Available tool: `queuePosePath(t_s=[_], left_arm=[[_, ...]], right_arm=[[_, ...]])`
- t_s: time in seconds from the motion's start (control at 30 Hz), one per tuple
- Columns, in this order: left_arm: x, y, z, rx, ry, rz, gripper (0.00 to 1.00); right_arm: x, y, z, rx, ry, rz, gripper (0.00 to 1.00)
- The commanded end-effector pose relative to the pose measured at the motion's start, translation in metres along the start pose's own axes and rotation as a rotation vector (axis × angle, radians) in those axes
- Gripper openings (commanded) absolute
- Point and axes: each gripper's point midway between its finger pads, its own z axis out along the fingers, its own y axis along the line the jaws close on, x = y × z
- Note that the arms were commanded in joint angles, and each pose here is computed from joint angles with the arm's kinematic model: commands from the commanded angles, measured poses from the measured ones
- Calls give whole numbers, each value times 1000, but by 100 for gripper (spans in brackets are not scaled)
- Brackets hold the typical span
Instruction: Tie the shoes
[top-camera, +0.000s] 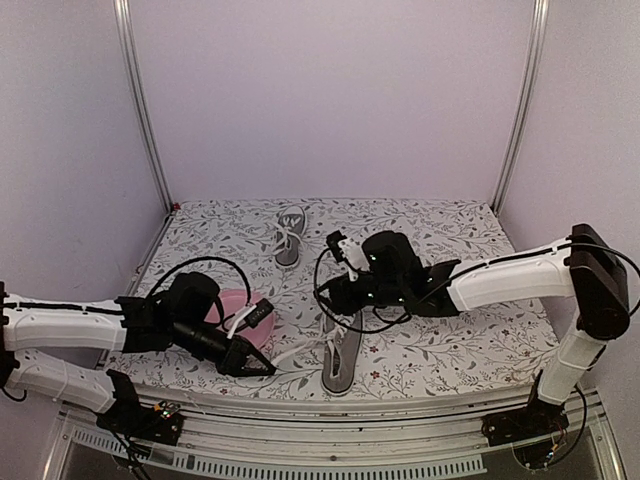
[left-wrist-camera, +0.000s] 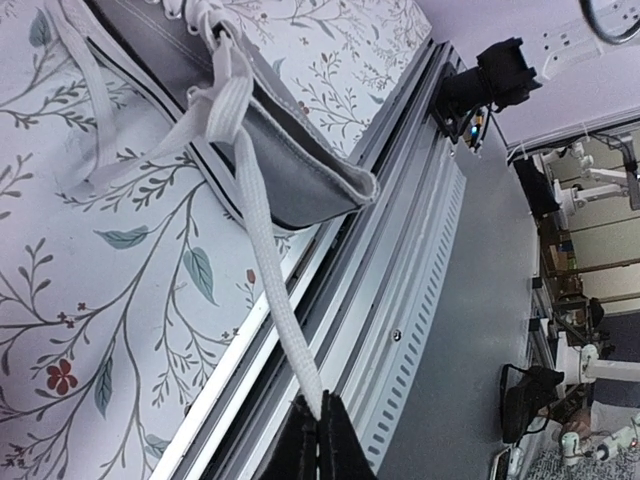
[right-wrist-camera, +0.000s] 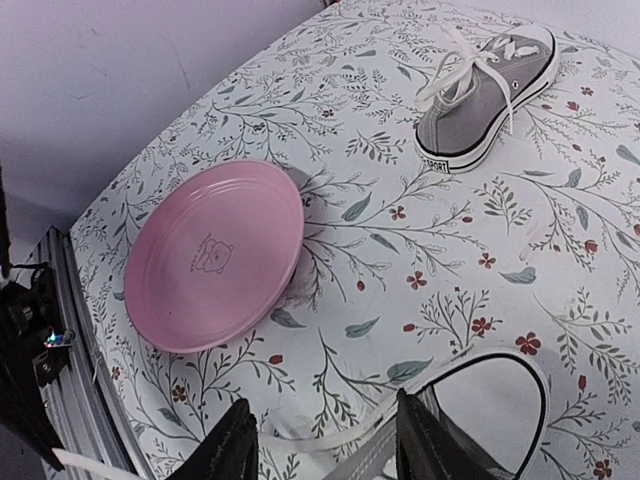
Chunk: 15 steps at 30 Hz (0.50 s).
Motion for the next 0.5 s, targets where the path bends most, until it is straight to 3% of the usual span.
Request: queuePosePath(t_s=[0.0,0.23,0.47], left_arm=[[12,9,1,-23,15,-39,0],[19,6,17,-3,60,-21,0],[27,-6,42,55,95,7,0]], right_arm=[[17,-4,28,116,149,-2,47],[50,20,76,129,321,54,47],[80,15,79,225,411,162,47]])
